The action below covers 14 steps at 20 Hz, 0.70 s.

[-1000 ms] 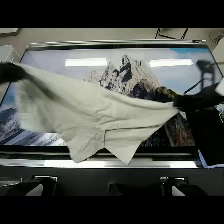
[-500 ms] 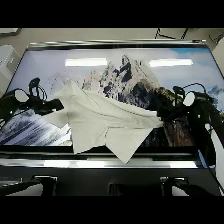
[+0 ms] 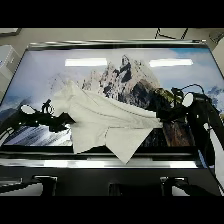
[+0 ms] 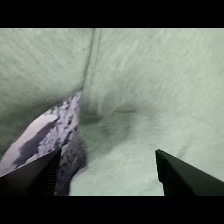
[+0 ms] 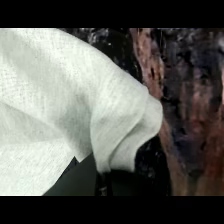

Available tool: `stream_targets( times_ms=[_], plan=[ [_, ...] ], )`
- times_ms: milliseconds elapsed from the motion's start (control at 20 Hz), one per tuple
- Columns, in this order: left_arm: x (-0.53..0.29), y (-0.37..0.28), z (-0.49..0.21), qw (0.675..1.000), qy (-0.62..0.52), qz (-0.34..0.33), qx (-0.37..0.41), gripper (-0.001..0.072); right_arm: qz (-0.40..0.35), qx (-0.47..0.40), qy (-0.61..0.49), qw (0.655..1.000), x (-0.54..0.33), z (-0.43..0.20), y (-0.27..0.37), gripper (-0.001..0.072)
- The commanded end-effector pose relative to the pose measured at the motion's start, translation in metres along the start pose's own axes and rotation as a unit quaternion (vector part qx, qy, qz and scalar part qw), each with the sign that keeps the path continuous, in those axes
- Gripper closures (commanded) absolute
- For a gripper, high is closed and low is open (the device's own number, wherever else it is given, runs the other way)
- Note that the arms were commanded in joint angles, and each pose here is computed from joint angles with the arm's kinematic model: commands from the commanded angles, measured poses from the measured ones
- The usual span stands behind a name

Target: Fold the clothes and pants, and hang the long-sleeved shirts on hangers.

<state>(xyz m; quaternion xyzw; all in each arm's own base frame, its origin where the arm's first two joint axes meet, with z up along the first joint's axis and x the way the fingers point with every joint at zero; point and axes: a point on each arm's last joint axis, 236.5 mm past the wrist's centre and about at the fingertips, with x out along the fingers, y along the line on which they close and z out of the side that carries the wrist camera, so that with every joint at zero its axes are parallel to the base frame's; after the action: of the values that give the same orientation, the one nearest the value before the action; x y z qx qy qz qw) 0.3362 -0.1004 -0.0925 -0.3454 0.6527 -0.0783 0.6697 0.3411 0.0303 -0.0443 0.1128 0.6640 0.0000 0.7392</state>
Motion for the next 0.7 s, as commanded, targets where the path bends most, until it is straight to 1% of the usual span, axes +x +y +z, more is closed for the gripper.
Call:
stream_targets(
  times_ms=[0,50,100,150,250,300,350,400,450,500,550,600,650],
  plan=[
    [0.019,-0.001,0.004,1.000,-0.015,-0.011,-0.017,0.0115,0.000,-0.001,0.003,1.000,0.000,-0.001,0.000,0.0664],
    [0.021,-0.003,0.009,0.999,-0.026,-0.012,-0.015,0.0278,0.000,-0.001,0.003,1.000,0.000,-0.001,0.000,0.0664],
    [0.020,-0.010,0.014,0.999,-0.037,-0.022,-0.019,0.0524,0.002,0.000,0.003,1.000,0.000,-0.001,0.001,0.0664],
    [0.016,-0.022,0.021,0.998,-0.048,-0.041,-0.015,0.0688,0.003,-0.004,-0.001,1.000,-0.001,0.001,0.002,0.0664],
    [-0.016,-0.064,0.047,0.991,-0.098,-0.082,0.041,0.0687,0.002,-0.038,-0.029,0.999,-0.020,0.019,0.006,0.0665],
    [-0.052,-0.096,0.067,0.980,-0.149,-0.099,0.092,0.0687,-0.003,-0.053,-0.057,0.997,-0.039,0.035,0.008,0.0665],
    [-0.099,-0.134,0.083,0.959,-0.211,-0.116,0.151,0.0687,-0.014,-0.065,-0.104,0.992,-0.071,0.060,0.009,0.0665],
    [-0.160,-0.176,0.094,0.927,-0.283,-0.134,0.208,0.0687,-0.023,-0.075,-0.163,0.984,-0.113,0.086,0.012,0.0665],
    [-0.238,-0.223,0.094,0.882,-0.364,-0.157,0.254,0.0687,-0.029,-0.084,-0.234,0.968,-0.166,0.111,0.018,0.0665],
    [-0.316,-0.263,0.082,0.832,-0.438,-0.176,0.292,0.0687,-0.033,-0.091,-0.318,0.943,-0.234,0.132,0.026,0.0665],
    [-0.398,-0.299,0.055,0.770,-0.512,-0.195,0.328,0.0687,-0.033,-0.096,-0.405,0.908,-0.308,0.142,0.035,0.0664],
    [-0.468,-0.324,0.017,0.709,-0.573,-0.204,0.358,0.0687,-0.031,-0.099,-0.478,0.872,-0.374,0.139,0.042,0.0664],
    [-0.519,-0.340,-0.023,0.657,-0.616,-0.205,0.384,0.0687,-0.025,-0.100,-0.541,0.835,-0.437,0.122,0.048,0.0664]
  ],
)
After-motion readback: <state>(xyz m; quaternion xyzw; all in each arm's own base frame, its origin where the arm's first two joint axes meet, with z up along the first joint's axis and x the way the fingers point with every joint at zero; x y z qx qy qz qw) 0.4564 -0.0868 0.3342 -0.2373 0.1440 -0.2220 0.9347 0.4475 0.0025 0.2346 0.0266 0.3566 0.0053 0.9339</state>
